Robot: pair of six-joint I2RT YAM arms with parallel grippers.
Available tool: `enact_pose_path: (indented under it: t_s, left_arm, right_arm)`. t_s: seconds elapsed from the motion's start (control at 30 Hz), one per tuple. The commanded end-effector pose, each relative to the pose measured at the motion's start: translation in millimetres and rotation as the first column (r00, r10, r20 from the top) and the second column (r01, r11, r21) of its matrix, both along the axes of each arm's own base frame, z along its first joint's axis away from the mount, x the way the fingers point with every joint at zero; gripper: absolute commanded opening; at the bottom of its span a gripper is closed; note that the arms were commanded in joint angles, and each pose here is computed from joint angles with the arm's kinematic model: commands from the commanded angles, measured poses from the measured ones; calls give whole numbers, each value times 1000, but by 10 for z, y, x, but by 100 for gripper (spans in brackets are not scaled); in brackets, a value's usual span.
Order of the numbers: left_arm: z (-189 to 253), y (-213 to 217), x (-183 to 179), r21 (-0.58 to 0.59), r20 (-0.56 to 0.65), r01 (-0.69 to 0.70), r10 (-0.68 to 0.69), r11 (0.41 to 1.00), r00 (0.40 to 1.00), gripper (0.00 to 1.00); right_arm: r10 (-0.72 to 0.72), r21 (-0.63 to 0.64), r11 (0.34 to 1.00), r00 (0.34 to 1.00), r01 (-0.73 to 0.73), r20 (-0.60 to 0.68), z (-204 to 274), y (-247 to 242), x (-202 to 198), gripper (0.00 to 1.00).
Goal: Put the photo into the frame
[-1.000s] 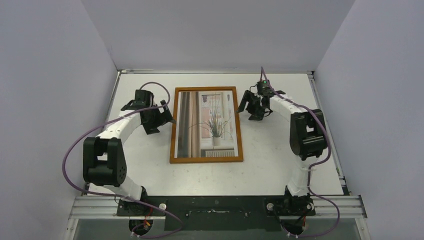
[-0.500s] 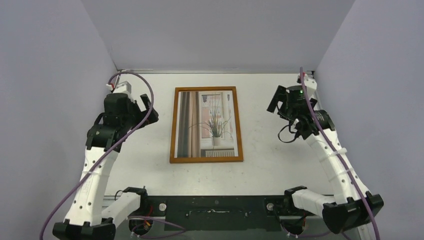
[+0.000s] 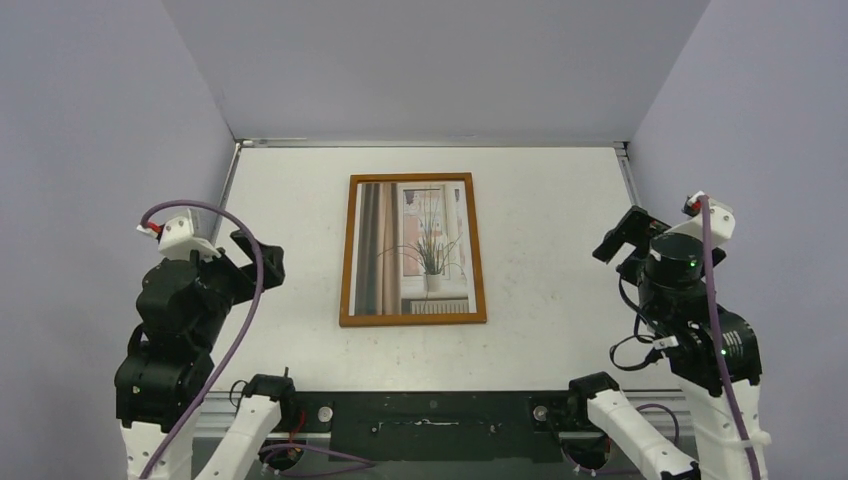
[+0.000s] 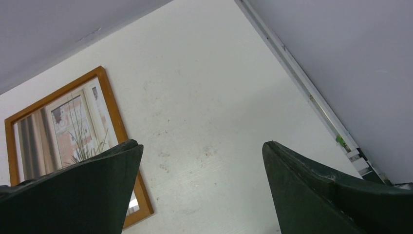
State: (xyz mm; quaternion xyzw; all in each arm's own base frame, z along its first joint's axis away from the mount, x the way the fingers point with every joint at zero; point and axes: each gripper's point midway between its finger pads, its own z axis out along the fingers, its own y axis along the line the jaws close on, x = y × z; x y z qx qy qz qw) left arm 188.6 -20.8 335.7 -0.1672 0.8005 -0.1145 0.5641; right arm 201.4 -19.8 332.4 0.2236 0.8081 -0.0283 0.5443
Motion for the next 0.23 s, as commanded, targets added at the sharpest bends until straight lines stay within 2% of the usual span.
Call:
enact_pose_path:
  t_s: [0.0, 0.2]
  left_arm:
    - [106, 98, -127, 31, 10, -32, 32, 999, 999, 97]
    - [-88, 71, -176, 39, -95, -11, 15, 999, 995, 97]
  right_arm:
    - [-39, -41, 998, 999, 40, 12, 139, -159, -228, 100]
    - [-33, -16, 999, 999, 33, 6, 86, -157, -351, 100]
